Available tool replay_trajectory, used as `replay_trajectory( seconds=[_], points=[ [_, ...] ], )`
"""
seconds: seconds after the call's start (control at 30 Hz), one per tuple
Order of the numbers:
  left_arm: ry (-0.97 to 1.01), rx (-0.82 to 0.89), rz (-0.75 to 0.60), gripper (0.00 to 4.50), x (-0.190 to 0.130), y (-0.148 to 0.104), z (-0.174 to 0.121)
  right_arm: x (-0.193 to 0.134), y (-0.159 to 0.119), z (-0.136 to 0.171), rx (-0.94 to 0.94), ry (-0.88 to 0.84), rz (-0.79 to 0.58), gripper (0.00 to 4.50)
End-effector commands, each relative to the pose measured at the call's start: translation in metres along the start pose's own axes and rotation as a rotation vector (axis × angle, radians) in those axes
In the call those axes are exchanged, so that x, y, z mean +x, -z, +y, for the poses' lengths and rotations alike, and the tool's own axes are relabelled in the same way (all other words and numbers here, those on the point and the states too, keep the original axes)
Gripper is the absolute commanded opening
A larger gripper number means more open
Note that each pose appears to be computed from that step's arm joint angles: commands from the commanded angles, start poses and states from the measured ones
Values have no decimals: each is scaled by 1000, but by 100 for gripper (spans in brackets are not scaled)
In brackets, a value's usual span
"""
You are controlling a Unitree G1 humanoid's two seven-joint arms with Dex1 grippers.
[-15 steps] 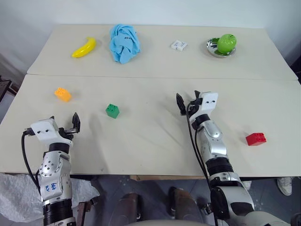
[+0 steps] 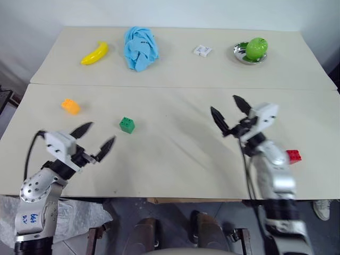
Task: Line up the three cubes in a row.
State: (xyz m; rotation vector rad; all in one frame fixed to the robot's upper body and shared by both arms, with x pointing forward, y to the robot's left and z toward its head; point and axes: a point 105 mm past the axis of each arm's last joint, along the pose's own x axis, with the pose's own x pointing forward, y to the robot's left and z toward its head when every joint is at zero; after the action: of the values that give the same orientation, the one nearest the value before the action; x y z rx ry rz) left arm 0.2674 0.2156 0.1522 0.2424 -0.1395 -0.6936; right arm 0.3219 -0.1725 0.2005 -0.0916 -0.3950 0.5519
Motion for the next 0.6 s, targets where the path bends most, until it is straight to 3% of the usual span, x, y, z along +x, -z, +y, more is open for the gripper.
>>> replay_trajectory(
  seconds=[0.03,0.2,0.27,0.33,0.6],
  points=[
    [207,22,-53,437,9,-17,-17,-26,-43,-4,-65,-24,-22,450],
    [426,-24,-84,437,29,-19,-38,-86,-65,-16,-121,57,94,450],
    [499,-49,-83,437,41,-15,-46,-124,-66,-26,-145,155,176,450],
    [545,-64,-80,437,47,-12,-51,-165,-64,-33,-150,262,263,450],
    [611,-73,-74,437,52,-16,-53,-250,-45,-37,-101,454,447,450]
  ],
)
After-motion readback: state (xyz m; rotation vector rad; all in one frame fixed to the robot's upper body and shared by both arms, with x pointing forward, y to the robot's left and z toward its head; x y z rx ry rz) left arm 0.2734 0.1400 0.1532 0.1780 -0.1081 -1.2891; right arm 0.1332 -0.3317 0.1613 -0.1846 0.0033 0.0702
